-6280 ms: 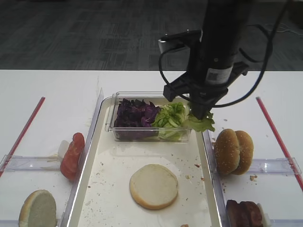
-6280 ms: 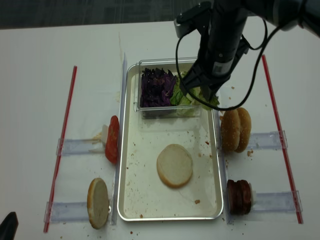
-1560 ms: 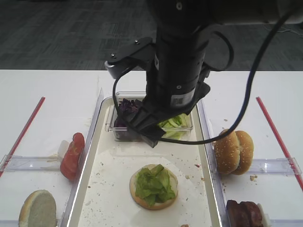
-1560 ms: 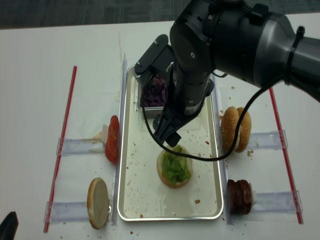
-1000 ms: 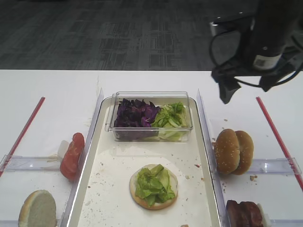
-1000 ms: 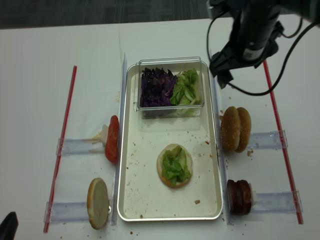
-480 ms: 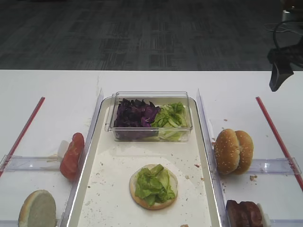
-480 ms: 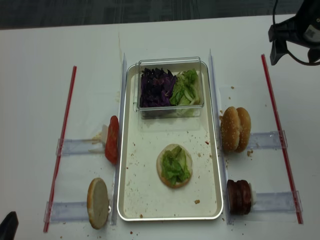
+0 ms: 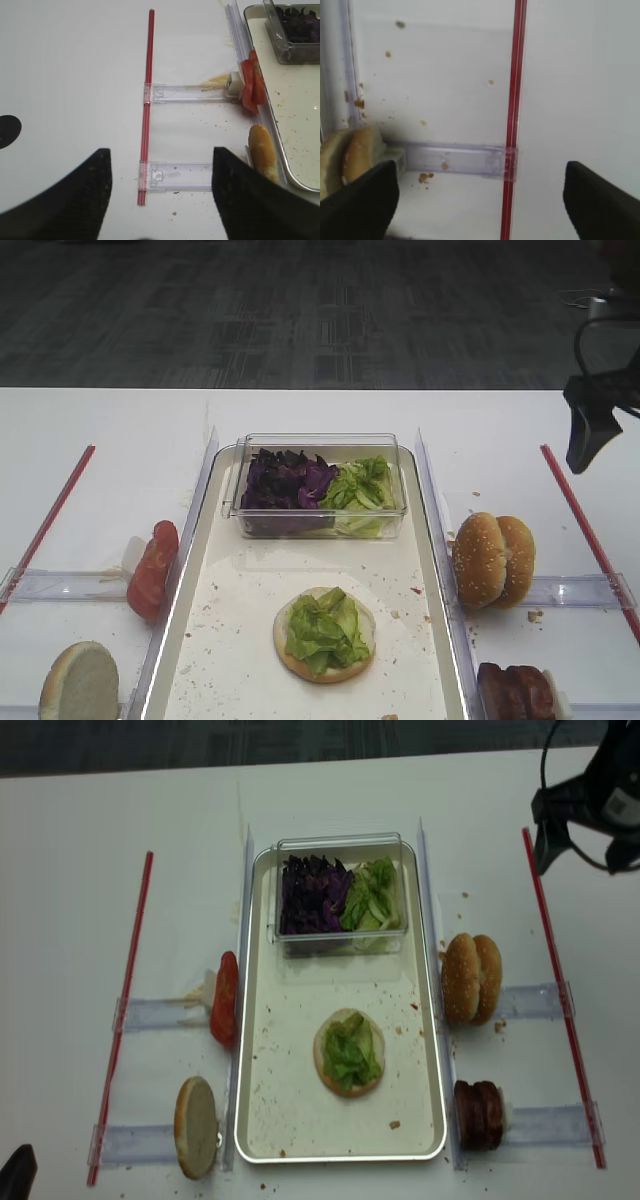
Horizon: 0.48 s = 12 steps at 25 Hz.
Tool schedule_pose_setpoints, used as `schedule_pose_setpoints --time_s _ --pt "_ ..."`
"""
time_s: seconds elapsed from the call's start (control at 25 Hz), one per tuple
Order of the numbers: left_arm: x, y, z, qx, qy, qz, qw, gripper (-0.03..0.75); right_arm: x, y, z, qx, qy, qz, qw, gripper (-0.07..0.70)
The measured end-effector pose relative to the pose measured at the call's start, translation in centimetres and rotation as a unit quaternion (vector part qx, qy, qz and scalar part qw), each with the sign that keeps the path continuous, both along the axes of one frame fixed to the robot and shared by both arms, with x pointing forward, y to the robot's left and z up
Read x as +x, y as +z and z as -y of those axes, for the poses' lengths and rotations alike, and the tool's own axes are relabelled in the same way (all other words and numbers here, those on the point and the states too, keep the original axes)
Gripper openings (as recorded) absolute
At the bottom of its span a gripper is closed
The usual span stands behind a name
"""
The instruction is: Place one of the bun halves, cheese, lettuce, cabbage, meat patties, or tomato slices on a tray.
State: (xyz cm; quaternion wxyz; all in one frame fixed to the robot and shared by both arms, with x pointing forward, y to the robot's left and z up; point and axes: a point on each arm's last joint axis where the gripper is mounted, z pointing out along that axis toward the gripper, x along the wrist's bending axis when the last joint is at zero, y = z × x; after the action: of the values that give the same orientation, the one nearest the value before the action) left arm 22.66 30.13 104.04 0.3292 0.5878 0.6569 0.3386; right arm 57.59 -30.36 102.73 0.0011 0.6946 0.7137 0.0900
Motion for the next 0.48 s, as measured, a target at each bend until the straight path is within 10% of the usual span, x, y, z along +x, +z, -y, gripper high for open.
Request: schedule_pose_setpoints --time_s 0.48 --pt "0.0 0.0 0.0 0.0 0.0 0.0 1.0 0.435 -9.8 -4.2 -0.5 0.003 0.0 -0.089 0.996 0.689"
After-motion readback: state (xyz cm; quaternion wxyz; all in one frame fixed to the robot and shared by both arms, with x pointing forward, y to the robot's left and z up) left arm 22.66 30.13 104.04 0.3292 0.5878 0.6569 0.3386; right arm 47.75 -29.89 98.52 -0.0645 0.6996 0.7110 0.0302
